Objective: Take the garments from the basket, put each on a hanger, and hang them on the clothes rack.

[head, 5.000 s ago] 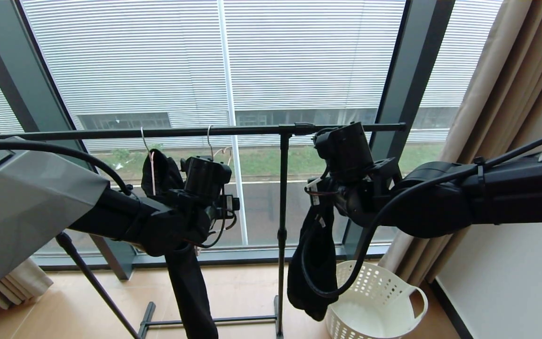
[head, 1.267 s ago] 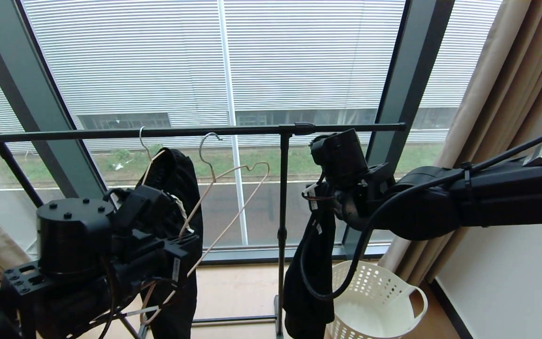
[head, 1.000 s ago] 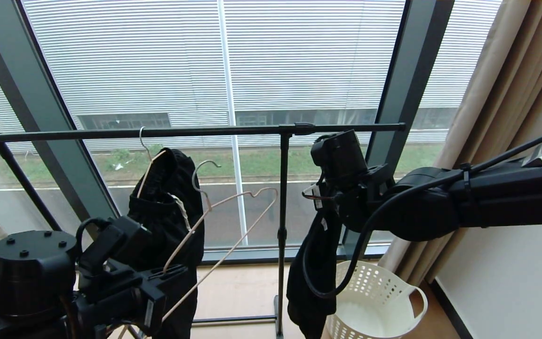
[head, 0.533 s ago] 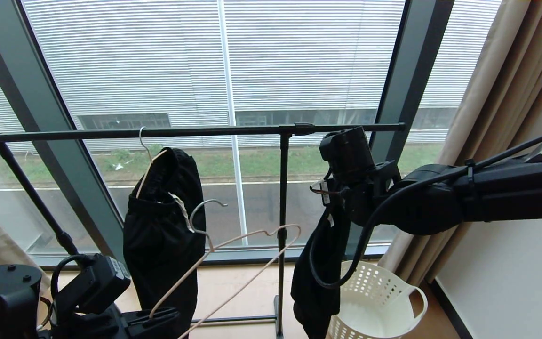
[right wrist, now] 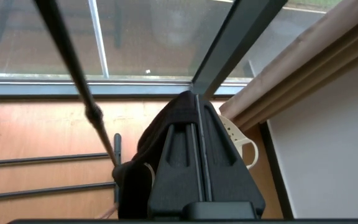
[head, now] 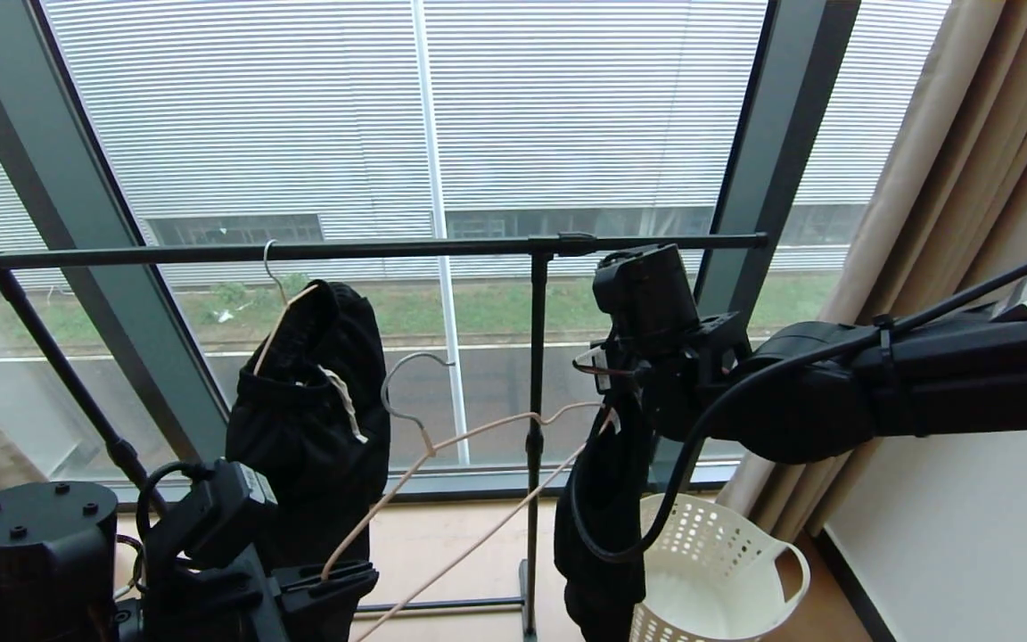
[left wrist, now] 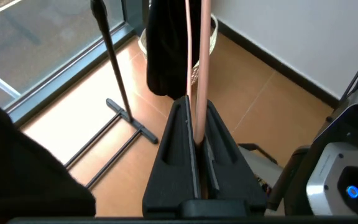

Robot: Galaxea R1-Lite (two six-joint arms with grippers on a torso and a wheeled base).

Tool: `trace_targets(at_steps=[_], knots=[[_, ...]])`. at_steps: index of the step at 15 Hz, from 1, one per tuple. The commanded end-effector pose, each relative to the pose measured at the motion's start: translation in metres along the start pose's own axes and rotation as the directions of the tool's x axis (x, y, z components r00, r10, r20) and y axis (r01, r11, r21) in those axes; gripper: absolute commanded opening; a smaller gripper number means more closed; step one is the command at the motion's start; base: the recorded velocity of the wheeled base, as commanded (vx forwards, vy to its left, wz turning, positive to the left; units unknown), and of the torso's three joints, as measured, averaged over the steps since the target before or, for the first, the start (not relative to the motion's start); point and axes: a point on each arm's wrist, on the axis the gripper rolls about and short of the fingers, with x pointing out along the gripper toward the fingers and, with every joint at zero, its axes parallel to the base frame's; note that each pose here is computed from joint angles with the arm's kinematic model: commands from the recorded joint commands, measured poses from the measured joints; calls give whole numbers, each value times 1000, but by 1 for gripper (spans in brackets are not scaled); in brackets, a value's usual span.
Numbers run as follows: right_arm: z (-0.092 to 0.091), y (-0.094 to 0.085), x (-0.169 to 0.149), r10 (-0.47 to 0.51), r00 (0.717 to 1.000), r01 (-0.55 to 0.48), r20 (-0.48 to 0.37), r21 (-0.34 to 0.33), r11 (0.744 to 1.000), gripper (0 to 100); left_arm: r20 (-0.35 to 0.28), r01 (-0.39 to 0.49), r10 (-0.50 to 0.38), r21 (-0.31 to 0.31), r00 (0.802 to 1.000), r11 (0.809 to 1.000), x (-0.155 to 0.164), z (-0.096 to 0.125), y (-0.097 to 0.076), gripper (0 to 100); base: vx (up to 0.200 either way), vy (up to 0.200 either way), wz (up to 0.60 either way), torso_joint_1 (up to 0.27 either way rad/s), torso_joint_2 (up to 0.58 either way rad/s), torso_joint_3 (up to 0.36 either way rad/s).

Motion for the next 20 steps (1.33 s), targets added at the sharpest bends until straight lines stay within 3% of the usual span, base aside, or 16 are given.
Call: trace_targets(at_steps=[1, 7, 13, 20], knots=[[-4, 6, -4, 15, 1000, -16, -3, -13, 1000, 0, -34, 8, -9, -31, 999, 999, 8, -5, 2, 0, 0, 0, 0, 0, 0, 0], [-18, 20, -12, 47, 999, -48, -21, -56, 997, 0, -7, -1, 1, -23, 1000, 1000, 8, -2, 4, 0, 0, 0, 0, 0, 0, 0], [-26, 28, -6, 55, 998, -55, -9, -53, 997, 0, 40, -6, 7, -34, 999, 999, 7, 1, 4, 0, 0, 0, 0, 0, 0, 0], [-33, 39, -24, 72, 997, -71, 3, -81, 994, 0, 68, -28, 30, -33, 997, 999, 7, 4, 8, 0, 0, 0, 0, 0, 0, 0]])
